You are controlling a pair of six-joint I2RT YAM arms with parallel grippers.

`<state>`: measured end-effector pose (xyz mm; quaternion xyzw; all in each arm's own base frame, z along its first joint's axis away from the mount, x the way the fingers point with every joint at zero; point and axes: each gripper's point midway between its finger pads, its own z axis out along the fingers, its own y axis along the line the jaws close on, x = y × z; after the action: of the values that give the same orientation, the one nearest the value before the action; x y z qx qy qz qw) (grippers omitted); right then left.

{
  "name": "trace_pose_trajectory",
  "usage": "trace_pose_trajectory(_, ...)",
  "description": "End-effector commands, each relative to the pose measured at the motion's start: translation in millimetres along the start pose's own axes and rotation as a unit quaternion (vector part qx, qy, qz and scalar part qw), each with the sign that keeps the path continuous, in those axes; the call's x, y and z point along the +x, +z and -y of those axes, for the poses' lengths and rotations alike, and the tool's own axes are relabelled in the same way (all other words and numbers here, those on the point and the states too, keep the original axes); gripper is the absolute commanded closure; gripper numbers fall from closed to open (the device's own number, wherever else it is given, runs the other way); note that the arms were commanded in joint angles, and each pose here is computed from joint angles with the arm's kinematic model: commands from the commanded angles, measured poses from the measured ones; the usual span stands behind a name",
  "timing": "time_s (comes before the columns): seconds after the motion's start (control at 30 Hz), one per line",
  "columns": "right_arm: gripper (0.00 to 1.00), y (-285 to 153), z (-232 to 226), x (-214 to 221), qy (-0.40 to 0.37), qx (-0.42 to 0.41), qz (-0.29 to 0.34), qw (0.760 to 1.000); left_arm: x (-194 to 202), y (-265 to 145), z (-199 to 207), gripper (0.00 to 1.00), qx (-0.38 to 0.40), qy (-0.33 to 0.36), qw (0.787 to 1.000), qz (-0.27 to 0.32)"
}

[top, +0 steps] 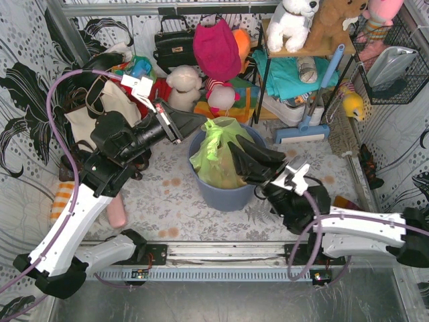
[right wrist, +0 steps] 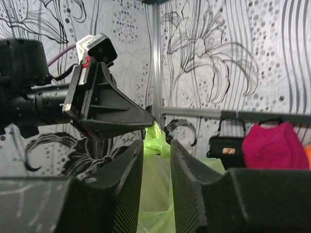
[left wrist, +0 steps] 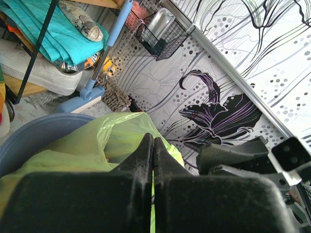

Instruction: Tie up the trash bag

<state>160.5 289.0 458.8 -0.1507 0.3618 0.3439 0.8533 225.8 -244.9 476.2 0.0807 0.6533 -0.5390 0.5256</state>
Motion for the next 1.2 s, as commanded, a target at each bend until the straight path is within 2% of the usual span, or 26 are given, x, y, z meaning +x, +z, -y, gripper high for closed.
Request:
trace_pose_trajectory(0.0,0.70,-8.9,-1.1,19.0,0.121,0.025,-0.128,0.984,-18.1,-0.6,14.1,1.00,0.023,0.024,0.999,0.029)
trace_pose_trajectory(0.1,0.68,-11.5,-4.2,19.3,0.182,0.040,-0.178,0.966,-17.4,0.1,15.3,1.00,0.028,0.023,0.999,0.027)
trace_pose_trajectory(0.23,0.58,-14.6,-20.9,22.7,0.259,0.034,-0.222,0.939,-14.5,1.2,13.2,1.00,0.028,0.020,0.999,0.023)
trace_pose_trajectory(0.43,0.55,-15.8,-31.3,35.5,0.296,0.047,-0.260,0.918,-10.9,2.2,10.1,1.00,0.025,0.017,0.999,0.018)
trace_pose_trajectory(0.6,0.54,-16.3,-34.0,46.8,0.282,0.053,-0.283,0.915,-11.2,2.0,10.4,1.00,0.026,0.016,0.999,0.018)
trace_pose_trajectory(0.87,0.56,-8.1,-34.0,40.2,0.279,0.046,-0.261,0.923,-9.1,1.3,10.2,1.00,0.027,0.011,0.999,0.016)
trace_pose_trajectory(1.17,0.54,3.4,-36.0,34.9,0.266,0.038,-0.251,0.930,-8.4,3.4,8.9,1.00,0.026,0.009,1.000,0.014)
